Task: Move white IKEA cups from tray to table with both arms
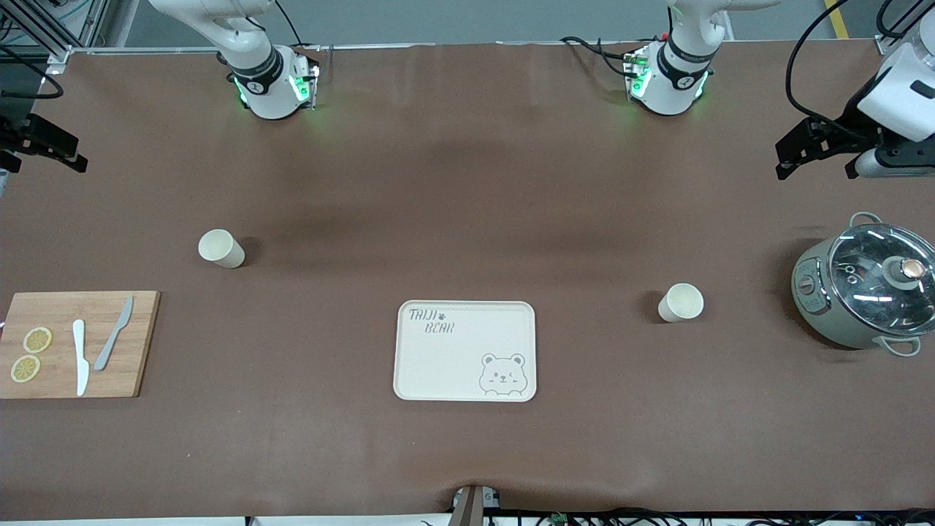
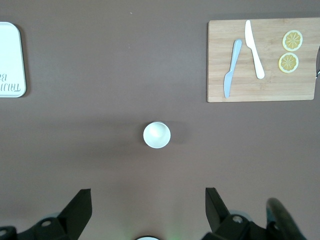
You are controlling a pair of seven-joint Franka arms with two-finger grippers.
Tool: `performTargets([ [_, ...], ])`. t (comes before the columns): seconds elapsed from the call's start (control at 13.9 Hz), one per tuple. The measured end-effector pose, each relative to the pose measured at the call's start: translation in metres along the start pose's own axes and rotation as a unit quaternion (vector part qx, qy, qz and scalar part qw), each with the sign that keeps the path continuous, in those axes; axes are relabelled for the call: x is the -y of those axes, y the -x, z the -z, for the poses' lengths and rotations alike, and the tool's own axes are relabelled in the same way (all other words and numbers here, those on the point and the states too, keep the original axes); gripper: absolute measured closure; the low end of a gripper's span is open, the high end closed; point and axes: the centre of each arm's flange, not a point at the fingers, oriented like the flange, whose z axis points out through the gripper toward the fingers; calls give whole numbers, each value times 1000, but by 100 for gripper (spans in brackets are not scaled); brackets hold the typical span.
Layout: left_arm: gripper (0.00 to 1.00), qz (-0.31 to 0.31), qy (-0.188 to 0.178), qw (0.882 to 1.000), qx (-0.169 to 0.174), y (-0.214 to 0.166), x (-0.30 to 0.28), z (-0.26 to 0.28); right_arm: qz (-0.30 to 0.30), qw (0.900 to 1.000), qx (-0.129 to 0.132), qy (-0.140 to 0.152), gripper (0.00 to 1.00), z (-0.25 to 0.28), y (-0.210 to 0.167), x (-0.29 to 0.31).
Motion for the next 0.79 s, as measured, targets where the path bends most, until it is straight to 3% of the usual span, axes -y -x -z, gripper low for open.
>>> performTargets([
  [0.79,0,0,-1,1000,6,1,0,-1,8,1000,-3,1,0,3,-1,10],
])
